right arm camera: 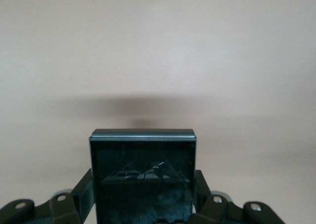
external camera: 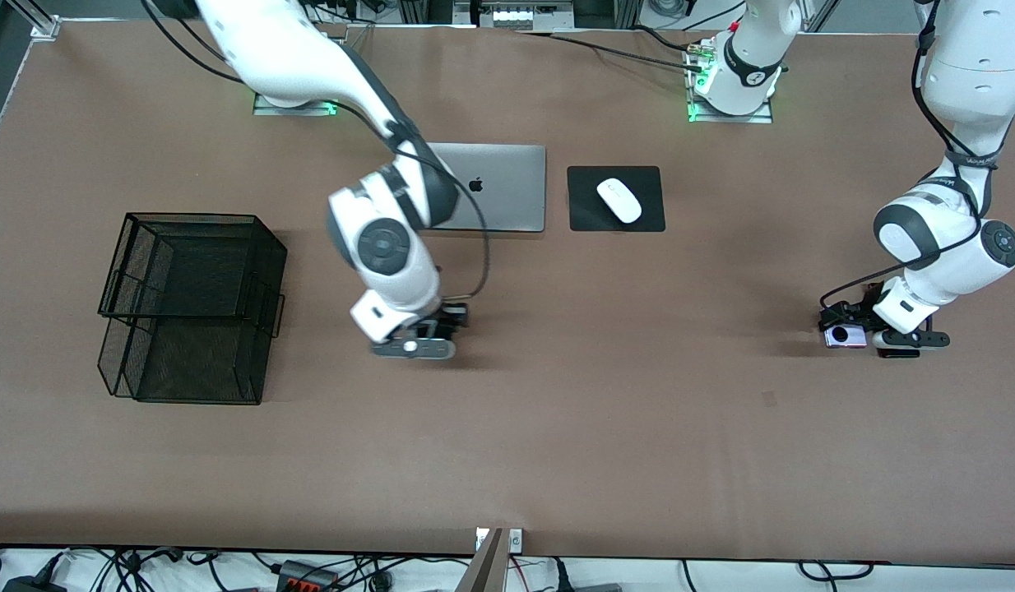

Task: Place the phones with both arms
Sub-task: 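Grasp the white flip phone with the left gripper while the right gripper moves away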

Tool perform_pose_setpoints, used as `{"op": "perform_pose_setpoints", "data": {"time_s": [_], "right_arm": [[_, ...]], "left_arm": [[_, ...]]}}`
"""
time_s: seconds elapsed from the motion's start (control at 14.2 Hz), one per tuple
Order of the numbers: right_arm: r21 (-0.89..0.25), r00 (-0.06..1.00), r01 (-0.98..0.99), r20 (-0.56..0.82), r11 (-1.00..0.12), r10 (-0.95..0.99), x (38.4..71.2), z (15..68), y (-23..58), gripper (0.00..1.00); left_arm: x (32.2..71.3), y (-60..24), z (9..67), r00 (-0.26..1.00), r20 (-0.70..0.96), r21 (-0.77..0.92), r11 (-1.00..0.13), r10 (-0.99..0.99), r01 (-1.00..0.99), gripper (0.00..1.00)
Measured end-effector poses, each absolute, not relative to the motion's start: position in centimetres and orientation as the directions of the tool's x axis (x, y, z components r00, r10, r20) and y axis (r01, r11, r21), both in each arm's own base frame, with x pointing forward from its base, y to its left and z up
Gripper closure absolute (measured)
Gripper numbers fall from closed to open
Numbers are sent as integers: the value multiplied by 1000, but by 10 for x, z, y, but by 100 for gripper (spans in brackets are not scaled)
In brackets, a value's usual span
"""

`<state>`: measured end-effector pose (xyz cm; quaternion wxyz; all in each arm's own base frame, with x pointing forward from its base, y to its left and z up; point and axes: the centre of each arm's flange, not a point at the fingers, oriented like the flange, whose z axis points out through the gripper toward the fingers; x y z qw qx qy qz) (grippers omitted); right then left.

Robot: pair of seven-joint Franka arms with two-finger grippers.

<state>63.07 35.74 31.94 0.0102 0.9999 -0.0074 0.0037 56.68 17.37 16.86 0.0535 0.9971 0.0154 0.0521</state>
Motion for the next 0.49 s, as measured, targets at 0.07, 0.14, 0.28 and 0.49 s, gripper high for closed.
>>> {"op": "perform_pose_setpoints", "data": {"time_s": [0.07,0.14,0.28,0.49], "right_arm": [[40,1000,-1,-20,-999,-2,636,339,331,20],[52,999,6,-45,-999,3,642,353,302,20],[57,996,15,-83,-998,10,649,367,245,20],[51,991,36,-133,-998,29,645,365,168,20]], "left_arm": [[567,174,169,994,102,109,-994,36,25,0],[567,174,168,994,102,108,-994,31,20,4],[567,173,168,995,103,108,-994,21,10,13],[567,173,169,995,104,108,-994,12,1,17]]}}
